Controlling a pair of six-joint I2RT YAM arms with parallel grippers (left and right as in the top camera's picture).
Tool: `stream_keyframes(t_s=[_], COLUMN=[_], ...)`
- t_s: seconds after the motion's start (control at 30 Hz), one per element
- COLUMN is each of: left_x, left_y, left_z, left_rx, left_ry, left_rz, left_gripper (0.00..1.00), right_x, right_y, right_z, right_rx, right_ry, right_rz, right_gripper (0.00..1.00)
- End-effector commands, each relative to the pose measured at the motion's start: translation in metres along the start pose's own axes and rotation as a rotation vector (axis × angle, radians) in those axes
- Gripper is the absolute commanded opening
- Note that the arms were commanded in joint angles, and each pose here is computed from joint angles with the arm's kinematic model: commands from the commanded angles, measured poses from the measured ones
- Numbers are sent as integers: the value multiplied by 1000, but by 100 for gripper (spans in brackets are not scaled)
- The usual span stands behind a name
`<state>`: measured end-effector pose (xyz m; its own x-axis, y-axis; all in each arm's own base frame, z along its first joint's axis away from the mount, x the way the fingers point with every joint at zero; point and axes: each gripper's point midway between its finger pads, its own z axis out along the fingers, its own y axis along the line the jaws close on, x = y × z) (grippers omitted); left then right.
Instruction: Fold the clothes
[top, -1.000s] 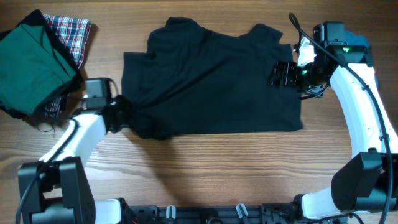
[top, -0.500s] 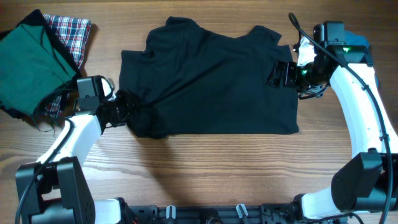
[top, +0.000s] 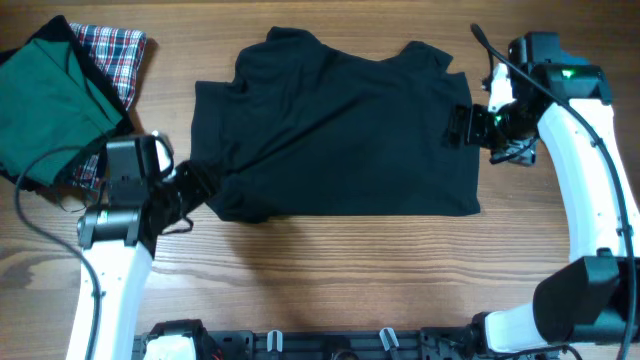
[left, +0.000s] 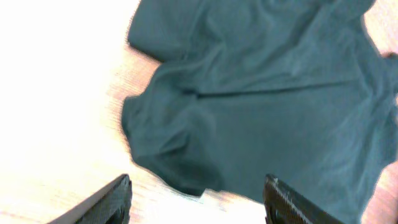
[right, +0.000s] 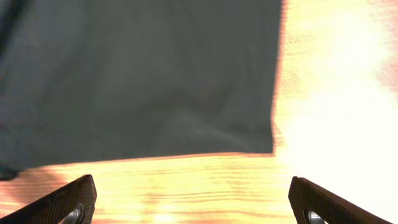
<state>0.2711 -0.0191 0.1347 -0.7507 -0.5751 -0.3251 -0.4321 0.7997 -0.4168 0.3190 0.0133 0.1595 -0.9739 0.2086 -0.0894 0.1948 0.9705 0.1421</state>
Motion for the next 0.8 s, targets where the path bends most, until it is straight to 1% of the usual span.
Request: stream_keyframes(t_s=[0.0,0.07,0.17,0.2,0.23,0.27,0.3,0.37,0.4,0.43,0.47,0.5,0.57,0.77], left_x=[8,21,31,36,41,44,49,58,63,65,66,67,68,64], left_y=[18,24,26,28,30,31,33,35,35,34,34,33,31,34], left_z=[-12,-6,11,19,29,36,43,57,65,72,78,85,96,120], left_rx=[-122,-171,-213,-234,-258,-272,-290,-322,-330,-336,-338,-339,-337,-349], left_ry=[-24,32,109,144,182,206,235,287,309,321,328,333,335,320], left_rz=[-49,-36,-20,-14,-7,-1,4,17,27,37,45,53,62,69], left_gripper=[67,65,39,21,8,4,4,4,4,4,4,4,4,4], right_x=[5,12,19,22,26,27,27,27,27,28,28,29,30,29], right_y=[-1,10,16,18,20,21,22,25,27,28,27,26,24,21], right_z=[-28,-24,-7,2,10,16,21,30,35,40,46,51,60,91], right_rx=[7,-51,-49,-49,-51,-51,-52,-72,-89,-97,-97,-98,-98,-109], right_ry=[-68,-37,-8,1,13,15,13,8,8,8,5,4,1,-45], right_rz=[68,28,-18,-29,-39,-46,-53,-76,-78,-78,-77,-77,-77,-82], right_gripper=[100,100,100,100,100,99,97,80,59,32,15,9,4,4])
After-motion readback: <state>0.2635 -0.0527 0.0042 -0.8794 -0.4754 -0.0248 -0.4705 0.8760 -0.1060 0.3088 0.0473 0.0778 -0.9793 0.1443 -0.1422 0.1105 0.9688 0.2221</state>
